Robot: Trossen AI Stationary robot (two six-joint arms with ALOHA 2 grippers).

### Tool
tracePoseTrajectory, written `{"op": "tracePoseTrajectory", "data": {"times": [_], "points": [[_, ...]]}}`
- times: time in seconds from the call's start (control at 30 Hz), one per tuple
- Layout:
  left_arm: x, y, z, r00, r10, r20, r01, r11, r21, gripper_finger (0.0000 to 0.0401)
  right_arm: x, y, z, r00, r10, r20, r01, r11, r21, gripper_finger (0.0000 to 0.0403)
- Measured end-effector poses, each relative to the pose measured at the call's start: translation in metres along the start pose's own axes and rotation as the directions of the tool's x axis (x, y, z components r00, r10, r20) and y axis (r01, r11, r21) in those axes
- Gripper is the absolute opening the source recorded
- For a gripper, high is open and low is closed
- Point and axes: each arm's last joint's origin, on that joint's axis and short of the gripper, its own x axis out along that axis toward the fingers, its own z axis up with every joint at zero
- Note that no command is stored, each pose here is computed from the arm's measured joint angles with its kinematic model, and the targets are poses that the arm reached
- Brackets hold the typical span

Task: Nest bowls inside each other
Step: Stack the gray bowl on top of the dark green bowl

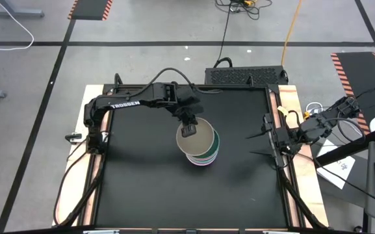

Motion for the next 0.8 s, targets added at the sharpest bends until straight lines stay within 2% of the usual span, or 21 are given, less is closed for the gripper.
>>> {"op": "tracePoseTrajectory", "data": {"times": [0.2, 0.43, 0.7, 0.8], "points": [[0.018, 0.001, 0.011, 1.0, 0.0, -0.028, 0.001, 1.0, 0.009, 0.0006, 0.0, 0.0, 0.002, 1.0, 0.0, 0.022, 0.001, 1.0, -0.024, 0.0226], [0.022, -0.011, 0.025, 0.995, 0.011, -0.099, -0.007, 0.999, 0.042, 0.0006, 0.0, 0.0, 0.001, 1.0, -0.001, 0.007, 0.001, 1.0, -0.029, 0.0226], [0.025, 0.001, 0.014, 0.967, -0.026, -0.252, 0.022, 1.0, -0.018, 0.0006, 0.0, 0.0, -0.001, 1.0, 0.0, -0.013, 0.0, 1.0, -0.022, 0.0226], [0.025, 0.003, 0.014, 0.966, -0.024, -0.256, 0.02, 1.0, -0.018, 0.0006, 0.001, 0.0, -0.002, 1.0, -0.001, -0.016, 0.0, 1.0, -0.02, 0.0226]]}}
